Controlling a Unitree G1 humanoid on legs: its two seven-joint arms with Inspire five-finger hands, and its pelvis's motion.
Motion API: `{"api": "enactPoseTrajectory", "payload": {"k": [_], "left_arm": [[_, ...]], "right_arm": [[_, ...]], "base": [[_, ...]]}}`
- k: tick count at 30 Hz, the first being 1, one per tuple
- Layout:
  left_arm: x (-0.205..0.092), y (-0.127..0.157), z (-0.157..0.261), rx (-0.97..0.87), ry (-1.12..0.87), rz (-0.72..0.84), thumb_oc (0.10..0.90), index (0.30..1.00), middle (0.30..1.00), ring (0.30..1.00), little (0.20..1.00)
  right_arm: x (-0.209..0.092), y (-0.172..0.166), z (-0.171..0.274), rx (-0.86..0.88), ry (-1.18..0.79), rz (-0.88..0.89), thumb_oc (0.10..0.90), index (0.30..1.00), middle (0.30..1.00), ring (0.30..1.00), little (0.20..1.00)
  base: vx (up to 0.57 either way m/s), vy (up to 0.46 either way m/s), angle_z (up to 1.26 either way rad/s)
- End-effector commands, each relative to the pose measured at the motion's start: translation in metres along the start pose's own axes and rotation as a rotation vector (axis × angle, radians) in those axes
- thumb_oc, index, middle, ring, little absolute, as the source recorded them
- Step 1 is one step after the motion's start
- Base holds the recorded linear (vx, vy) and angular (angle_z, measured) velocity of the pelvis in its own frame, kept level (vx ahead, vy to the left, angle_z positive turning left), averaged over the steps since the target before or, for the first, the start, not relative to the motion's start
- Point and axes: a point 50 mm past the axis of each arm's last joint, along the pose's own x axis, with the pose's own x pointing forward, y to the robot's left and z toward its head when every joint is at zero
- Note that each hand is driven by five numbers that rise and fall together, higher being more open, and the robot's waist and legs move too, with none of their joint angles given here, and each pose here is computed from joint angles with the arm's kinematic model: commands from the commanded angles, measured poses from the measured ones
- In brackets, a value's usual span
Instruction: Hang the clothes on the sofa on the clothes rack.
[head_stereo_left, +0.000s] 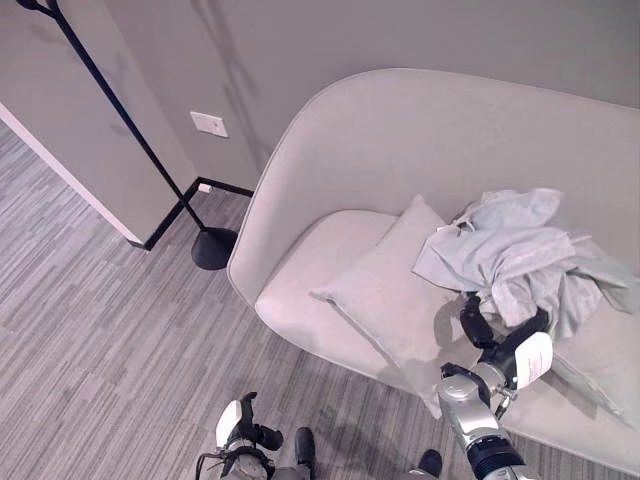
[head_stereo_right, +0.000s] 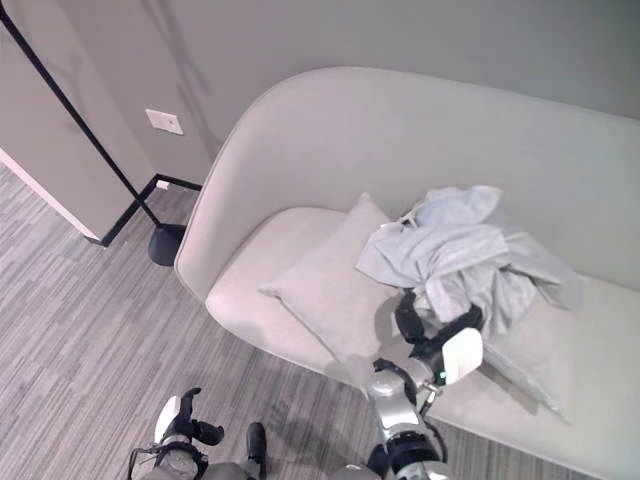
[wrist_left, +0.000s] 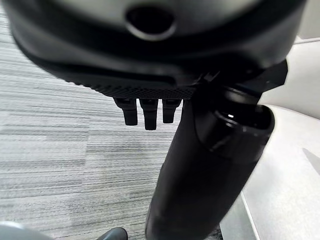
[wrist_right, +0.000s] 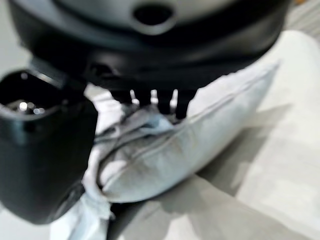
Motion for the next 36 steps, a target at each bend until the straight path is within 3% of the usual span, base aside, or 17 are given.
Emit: {"api": "enactPoseTrajectory", "payload": {"k": [1,8,36], "left_arm": [[-0.013,-0.009,-0.031,-0.009,0.119,-0.013,0.800,0.900,0.900,0.900,0.900],[-0.012,-0.005,-0.035,-0.032,0.147,0.001,0.800,0.900,0.900,0.900,0.900],[-0.012,-0.003,-0.039,-0.033,0.156,0.006,0.800,0.900,0.900,0.900,0.900]], "right_arm": [[0.012,0.008,0.029,0.174,-0.031,0.045,0.400,0.300,0.300,0.300,0.300],[0.013,0.015,0.012,0.162,0.067,0.094,0.400,0.300,0.300,0.300,0.300],[0.017,0.013,0.010,0.159,0.067,0.093,0.400,0.300,0.300,0.300,0.300]], "base": [[0.01,0.002,0.11],[0.00,0.000,0.03],[0.00,0.000,0.00]]}}
